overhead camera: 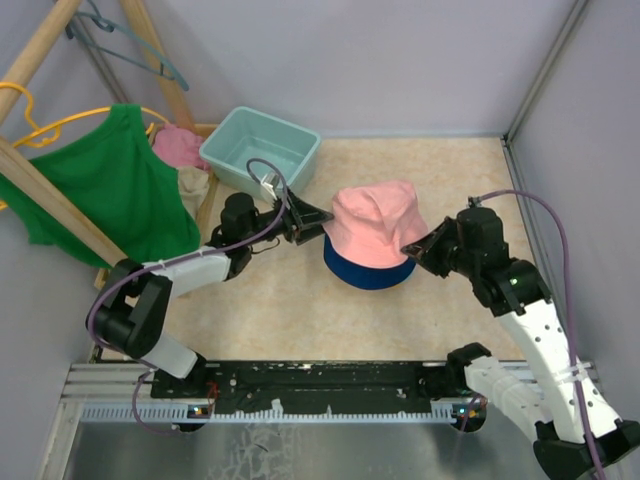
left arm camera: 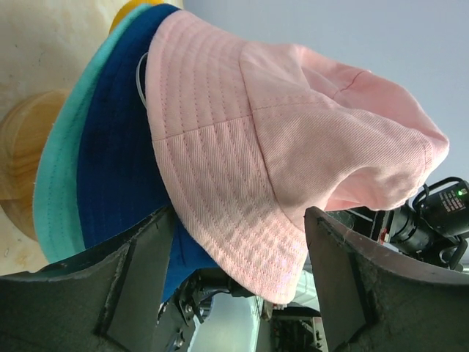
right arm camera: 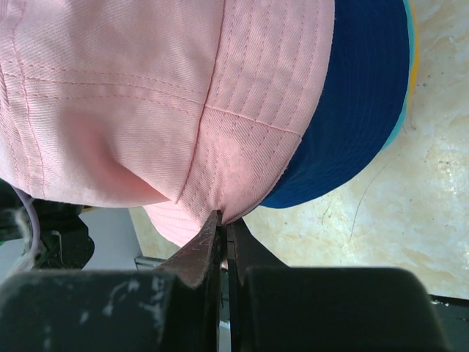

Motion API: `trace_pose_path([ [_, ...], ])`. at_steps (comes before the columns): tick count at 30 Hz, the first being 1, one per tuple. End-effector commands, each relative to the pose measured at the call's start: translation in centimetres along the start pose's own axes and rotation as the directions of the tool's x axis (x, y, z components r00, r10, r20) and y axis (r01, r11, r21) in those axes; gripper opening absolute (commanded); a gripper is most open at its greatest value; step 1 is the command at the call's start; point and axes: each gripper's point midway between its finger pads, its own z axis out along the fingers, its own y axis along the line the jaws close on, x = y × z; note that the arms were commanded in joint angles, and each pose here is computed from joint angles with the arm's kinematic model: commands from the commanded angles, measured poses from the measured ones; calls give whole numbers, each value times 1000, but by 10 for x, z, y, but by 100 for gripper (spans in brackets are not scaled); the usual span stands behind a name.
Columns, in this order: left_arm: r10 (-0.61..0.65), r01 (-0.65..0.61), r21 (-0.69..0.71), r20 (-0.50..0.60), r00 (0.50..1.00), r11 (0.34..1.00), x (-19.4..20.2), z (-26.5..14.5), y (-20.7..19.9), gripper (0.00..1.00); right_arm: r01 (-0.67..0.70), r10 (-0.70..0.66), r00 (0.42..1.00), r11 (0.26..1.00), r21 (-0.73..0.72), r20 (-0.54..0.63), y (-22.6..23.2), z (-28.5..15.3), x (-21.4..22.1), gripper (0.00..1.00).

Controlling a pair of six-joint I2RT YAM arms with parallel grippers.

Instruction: Stack the hats

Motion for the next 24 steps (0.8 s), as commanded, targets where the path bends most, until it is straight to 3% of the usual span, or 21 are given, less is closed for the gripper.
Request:
trace_pose_path([
  [1,28,-31,61,45,999,998,-6,2,-15,77,11,-10,1000,998,-69,20,21,-5,-7,0],
  [6,-2,-6,121,72,997,993,-10,9,-22,73,16,-15,1000,998,-66,13,21,-4,-7,0],
  [12,-12,2,128,74,997,992,-8,15,-22,36,14,-14,1000,999,-48,3,12,-3,-2,0],
  [15,-20,13,110,68,997,994,-3,11,-14,24,13,-14,1000,999,-35,-4,5,-1,2,0],
  [24,-30,28,66,37,999,997,11,-7,6,20,33,-32,999,999,22,-30,-19,1,15,0],
])
